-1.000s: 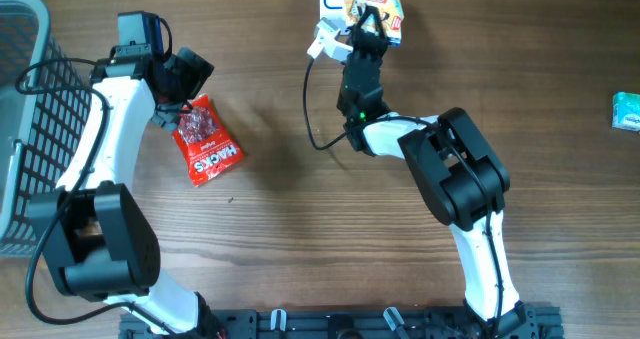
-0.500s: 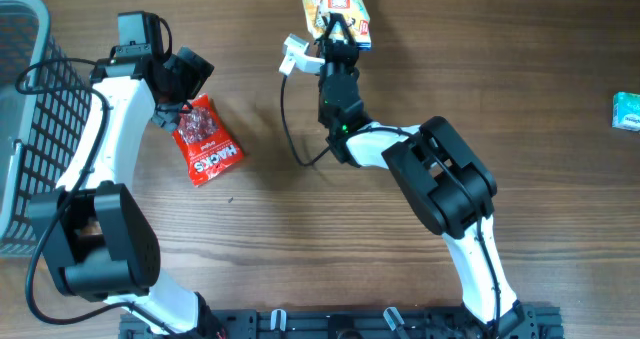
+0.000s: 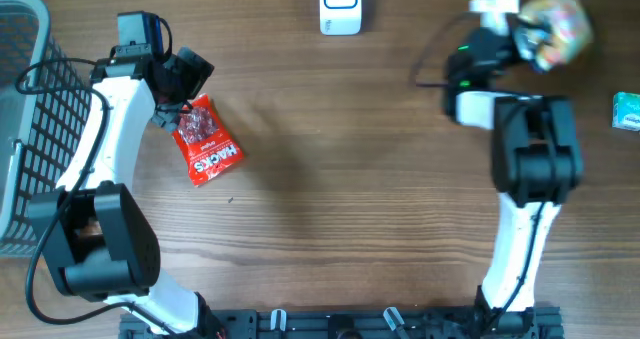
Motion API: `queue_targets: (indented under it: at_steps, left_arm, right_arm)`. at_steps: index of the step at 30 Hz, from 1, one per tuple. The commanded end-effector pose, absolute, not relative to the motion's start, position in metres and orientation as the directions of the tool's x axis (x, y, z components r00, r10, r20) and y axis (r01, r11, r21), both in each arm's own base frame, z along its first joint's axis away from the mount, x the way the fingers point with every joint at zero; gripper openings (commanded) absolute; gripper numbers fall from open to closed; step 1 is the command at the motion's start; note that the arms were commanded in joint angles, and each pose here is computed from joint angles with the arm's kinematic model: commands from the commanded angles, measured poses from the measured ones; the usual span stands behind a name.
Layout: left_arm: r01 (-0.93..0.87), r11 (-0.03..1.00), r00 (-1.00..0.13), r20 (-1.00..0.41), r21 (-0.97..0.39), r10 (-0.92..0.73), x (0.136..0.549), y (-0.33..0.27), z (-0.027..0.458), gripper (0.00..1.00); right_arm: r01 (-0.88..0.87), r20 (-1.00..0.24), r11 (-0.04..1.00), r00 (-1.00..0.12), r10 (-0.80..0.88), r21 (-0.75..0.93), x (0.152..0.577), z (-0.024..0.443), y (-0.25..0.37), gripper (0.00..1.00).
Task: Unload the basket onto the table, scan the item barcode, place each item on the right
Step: 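Move the cream bag to the right table edge and release it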
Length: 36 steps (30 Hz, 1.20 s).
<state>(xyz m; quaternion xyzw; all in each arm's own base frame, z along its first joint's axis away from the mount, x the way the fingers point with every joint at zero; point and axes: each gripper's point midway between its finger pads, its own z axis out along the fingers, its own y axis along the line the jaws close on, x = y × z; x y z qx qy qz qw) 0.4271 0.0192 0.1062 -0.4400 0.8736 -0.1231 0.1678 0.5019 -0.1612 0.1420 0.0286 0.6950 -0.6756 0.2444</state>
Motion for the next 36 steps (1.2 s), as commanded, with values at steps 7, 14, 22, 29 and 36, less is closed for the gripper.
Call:
queue_targets:
  at_steps: [7,14,22,29,36]
  left_arm:
    - [-0.728,0.59,-0.558,-0.197,-0.351,-0.806,0.427,0.023,0.105,1.0]
    - [-0.728,0.59,-0.558,-0.197,-0.351,-0.806,0.427,0.023,0.105,1.0]
    - [-0.728,0.59,-0.558,-0.197,-0.351,-0.806,0.427,0.023,0.105,1.0]
    - [-0.728,0.59,-0.558,-0.197,-0.351,-0.806,0.427,0.023,0.105,1.0]
    - [-0.728,0.59,-0.558,-0.197,-0.351,-0.806,0.427,0.023,0.105,1.0]
  right_arm:
    - [0.466,-0.472,-0.074,-0.869,0.147,-0.882,0.412,0.126,-0.276,0.65]
    - [0.506,-0.509,-0.054,-0.854,0.107,-0.861,0.423,0.123,-0.261,1.0]
    - [0.419,-0.424,0.066,-0.899,-0.107,-0.906,0.474,0.121,-0.174,1.0]
    - [0.317,-0.342,0.131,-0.895,-0.287,-0.939,0.501,0.116,-0.096,1.0]
    - [0.223,-0.262,0.159,-0.918,-0.296,-0.962,0.498,0.089,-0.095,1.0]
